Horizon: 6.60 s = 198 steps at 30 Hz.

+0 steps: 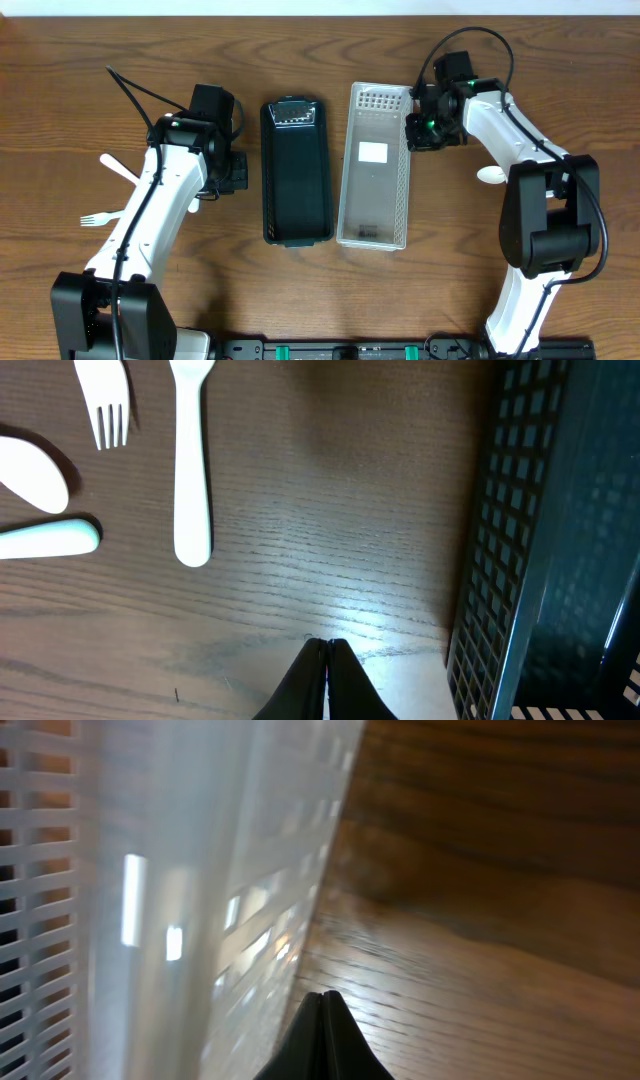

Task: Pack container
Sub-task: 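Move the right gripper to the white spoons on the right, then grasp a white spoon with the right gripper and lift, then lower the spoon into the clear basket and open the right gripper, then return the right gripper to the spoons and grasp another spoon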

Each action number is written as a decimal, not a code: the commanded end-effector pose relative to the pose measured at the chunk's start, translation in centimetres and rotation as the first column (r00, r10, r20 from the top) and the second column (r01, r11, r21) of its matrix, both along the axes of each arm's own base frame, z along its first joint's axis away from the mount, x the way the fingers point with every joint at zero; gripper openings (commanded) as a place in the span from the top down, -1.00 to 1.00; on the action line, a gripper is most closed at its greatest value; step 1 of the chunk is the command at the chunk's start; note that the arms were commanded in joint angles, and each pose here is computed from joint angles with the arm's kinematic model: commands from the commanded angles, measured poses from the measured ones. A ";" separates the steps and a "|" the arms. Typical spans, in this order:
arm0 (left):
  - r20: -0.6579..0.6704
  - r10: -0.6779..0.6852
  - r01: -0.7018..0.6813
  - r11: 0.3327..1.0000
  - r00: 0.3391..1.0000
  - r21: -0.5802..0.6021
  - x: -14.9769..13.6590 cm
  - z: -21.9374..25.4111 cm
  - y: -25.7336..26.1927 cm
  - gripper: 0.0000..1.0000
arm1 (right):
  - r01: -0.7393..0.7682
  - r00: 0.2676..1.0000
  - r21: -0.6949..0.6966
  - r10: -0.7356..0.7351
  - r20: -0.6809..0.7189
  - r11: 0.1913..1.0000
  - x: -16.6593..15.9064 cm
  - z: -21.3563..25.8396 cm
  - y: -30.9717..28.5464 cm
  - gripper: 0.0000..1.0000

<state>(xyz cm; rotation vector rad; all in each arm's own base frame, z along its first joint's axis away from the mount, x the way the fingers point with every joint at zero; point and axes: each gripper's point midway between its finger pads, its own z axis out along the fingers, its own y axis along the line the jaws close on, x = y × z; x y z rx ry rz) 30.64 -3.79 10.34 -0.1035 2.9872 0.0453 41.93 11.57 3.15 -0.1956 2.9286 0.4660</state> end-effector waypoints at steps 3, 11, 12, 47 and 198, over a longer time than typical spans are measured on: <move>-0.008 -0.005 0.005 1.000 1.000 0.006 0.0 -0.3 0.0 0.88 | -0.121 0.992 0.104 0.117 0.043 0.987 -0.2 1.3 2.5 0.98; -0.007 -0.005 0.005 1.000 1.000 0.006 0.0 -0.3 0.0 0.88 | -0.223 0.974 0.201 0.210 0.080 0.954 -0.7 2.2 4.1 0.97; -0.007 -0.005 0.005 1.000 1.000 0.006 0.0 -0.3 0.0 0.88 | -0.232 0.972 0.212 0.218 0.085 0.949 -0.8 2.3 4.3 0.98; 0.015 -0.005 0.005 1.000 1.000 0.003 0.5 -0.2 -0.1 0.24 | 0.470 0.865 -0.181 -0.408 0.293 0.864 -2.1 19.2 -21.1 -0.47; 0.015 -0.005 0.004 1.000 1.000 0.003 0.5 -0.2 -0.1 0.06 | 0.422 0.844 -0.393 -0.512 -0.160 0.817 -3.8 12.9 -20.6 -0.50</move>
